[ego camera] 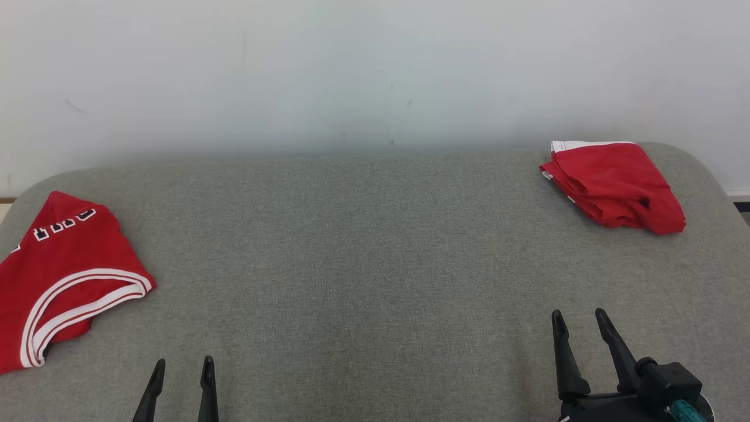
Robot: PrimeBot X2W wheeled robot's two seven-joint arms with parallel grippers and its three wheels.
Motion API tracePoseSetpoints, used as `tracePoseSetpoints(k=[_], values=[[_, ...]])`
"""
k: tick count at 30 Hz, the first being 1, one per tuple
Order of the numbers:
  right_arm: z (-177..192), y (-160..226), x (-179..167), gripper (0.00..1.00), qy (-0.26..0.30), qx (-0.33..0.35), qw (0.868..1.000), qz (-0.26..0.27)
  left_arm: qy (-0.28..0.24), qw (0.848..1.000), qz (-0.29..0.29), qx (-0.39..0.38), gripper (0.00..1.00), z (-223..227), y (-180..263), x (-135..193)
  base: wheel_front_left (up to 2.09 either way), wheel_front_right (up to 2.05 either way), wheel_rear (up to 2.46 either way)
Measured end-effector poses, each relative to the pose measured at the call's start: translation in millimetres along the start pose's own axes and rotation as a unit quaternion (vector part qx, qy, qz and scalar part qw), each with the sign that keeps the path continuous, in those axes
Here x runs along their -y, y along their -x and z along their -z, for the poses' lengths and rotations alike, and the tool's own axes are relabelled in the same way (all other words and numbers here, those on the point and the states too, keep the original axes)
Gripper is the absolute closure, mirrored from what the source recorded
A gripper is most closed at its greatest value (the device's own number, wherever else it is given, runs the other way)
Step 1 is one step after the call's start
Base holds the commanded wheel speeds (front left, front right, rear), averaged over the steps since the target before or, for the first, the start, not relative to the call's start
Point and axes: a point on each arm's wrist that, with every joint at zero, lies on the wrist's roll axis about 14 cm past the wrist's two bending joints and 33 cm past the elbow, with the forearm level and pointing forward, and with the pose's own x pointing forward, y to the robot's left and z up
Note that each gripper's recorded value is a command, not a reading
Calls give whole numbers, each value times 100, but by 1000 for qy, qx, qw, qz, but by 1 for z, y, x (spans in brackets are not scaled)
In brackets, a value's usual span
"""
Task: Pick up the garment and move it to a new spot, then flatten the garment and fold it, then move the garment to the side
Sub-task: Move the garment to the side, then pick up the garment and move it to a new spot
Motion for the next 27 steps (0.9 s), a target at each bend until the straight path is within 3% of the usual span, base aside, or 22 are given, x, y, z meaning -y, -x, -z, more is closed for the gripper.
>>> tracePoseSetpoints(k=[17,27], values=[[6,-1,1,0,-3,-8,1000,2,-5,1000,-10,-2,0,1,1,-4,0,0,0],[16,-9,-14,0,-15,-21,999,-22,-11,999,-50,-2,0,-1,9,-29,0,0,0]])
